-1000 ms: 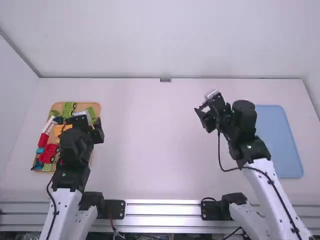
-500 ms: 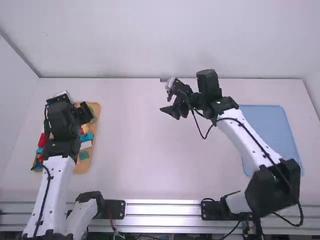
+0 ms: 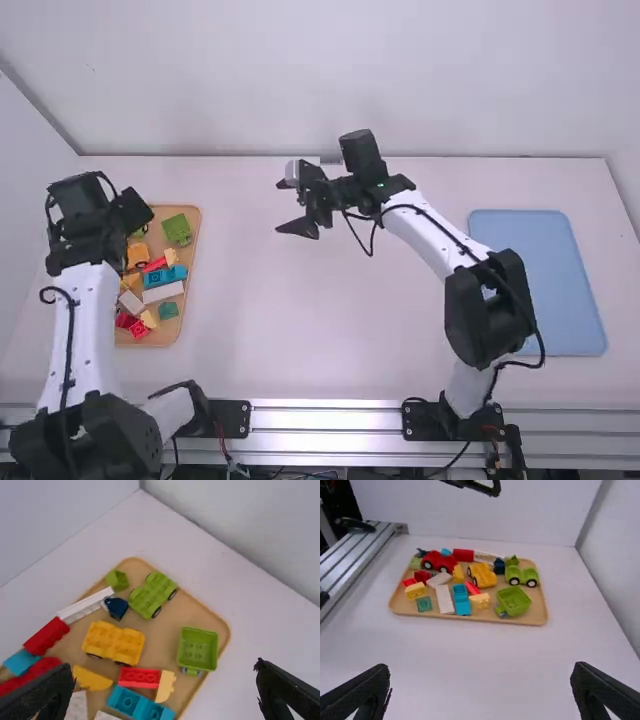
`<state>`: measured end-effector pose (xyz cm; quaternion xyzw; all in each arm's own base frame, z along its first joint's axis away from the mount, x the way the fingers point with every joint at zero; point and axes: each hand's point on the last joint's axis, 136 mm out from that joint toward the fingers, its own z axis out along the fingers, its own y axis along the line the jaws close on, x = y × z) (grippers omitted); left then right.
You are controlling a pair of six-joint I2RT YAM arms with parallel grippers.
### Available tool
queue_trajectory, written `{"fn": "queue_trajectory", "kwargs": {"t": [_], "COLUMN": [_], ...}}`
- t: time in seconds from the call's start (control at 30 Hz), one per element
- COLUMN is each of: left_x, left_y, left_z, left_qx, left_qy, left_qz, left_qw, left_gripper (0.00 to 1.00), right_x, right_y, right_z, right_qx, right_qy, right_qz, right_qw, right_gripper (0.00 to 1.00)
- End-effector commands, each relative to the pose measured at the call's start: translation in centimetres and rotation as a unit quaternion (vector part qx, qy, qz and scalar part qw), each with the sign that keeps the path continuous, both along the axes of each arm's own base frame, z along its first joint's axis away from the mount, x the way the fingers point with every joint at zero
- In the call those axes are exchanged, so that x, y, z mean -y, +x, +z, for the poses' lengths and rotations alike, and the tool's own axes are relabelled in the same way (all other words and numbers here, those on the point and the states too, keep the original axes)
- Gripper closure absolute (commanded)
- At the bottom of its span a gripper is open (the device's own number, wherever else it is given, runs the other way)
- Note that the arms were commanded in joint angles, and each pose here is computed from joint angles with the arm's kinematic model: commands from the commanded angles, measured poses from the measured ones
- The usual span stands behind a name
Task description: Assemble lego blocks to make yellow taxi
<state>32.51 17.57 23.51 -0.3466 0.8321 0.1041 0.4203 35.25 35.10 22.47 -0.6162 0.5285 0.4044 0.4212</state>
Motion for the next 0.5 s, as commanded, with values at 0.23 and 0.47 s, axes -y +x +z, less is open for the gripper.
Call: {"fn": "queue_trajectory", "kwargs": {"t": [0.23, 0.47], "left_x": [-8.1, -8.2], "left_y": [-5.9, -6.1], "left_z": [-0.1, -0.7], "left_qx": [-0.017, -0.023], "left_qy": [-0.068, -0.102], "left_qz": [0.192, 0.148], "left_qw": [0.979, 0.983], "left_gripper": [0.01, 0.01], "right_x": [-1.4, -1.4], "right_y": [0.3, 0.4], "right_z": [0.2, 0.2], "right_qx": [0.009, 0.011], "right_qy": [0.008, 0.008], "right_qz": [0.019, 0.019], "right_qw": [1.000, 1.000], "right_gripper": [0.01, 0.01]}}
